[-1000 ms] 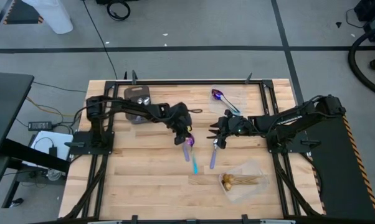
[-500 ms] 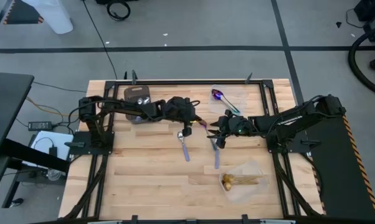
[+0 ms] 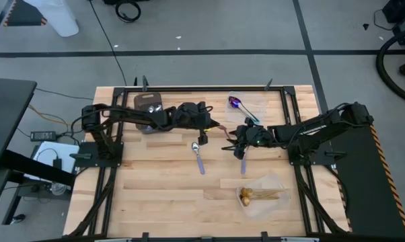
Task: Sort silverware by color (type)
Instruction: Put the blue spoon into the top transparent bin
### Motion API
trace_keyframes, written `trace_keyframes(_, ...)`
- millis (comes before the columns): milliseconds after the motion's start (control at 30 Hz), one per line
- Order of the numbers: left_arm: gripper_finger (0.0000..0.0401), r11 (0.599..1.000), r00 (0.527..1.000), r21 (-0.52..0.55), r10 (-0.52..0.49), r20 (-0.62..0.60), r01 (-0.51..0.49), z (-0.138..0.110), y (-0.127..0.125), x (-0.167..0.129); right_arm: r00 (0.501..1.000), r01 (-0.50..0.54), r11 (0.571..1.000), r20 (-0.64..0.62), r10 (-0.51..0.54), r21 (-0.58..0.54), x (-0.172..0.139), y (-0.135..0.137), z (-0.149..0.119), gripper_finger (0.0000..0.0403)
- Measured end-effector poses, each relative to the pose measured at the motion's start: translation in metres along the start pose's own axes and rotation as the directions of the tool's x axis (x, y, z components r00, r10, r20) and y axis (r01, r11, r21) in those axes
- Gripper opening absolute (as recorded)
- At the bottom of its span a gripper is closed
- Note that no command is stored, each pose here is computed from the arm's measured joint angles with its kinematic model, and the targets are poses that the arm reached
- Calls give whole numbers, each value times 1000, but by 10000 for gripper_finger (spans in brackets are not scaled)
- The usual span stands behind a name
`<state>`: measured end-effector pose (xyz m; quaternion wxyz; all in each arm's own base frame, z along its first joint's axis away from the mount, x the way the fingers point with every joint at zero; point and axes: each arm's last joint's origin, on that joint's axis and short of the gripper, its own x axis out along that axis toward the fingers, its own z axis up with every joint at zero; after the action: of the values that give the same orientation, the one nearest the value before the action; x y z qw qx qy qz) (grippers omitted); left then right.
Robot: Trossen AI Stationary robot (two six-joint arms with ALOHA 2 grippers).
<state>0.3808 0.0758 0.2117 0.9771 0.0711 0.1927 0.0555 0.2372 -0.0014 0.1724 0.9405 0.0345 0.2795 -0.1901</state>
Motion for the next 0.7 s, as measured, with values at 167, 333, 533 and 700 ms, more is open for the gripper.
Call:
trace_keyframes(167,18,1000,1000,-5,-7,-3,7,2,0,-4,1000,23,1000,3,-23,-1,0,-1,0,155)
trace_keyframes(333,18,1000,999,-19,-1,42,1,11,1,-9,999,37,999,0,-37,-4,0,-1,-1,128)
trace_keyframes(533,19,1000,997,-21,6,77,-4,18,3,-13,999,41,999,0,-41,-2,0,-1,-1,65)
trace_keyframes(700,19,1000,998,-16,6,70,-5,17,2,-12,999,46,999,-6,-46,4,0,-1,-1,11)
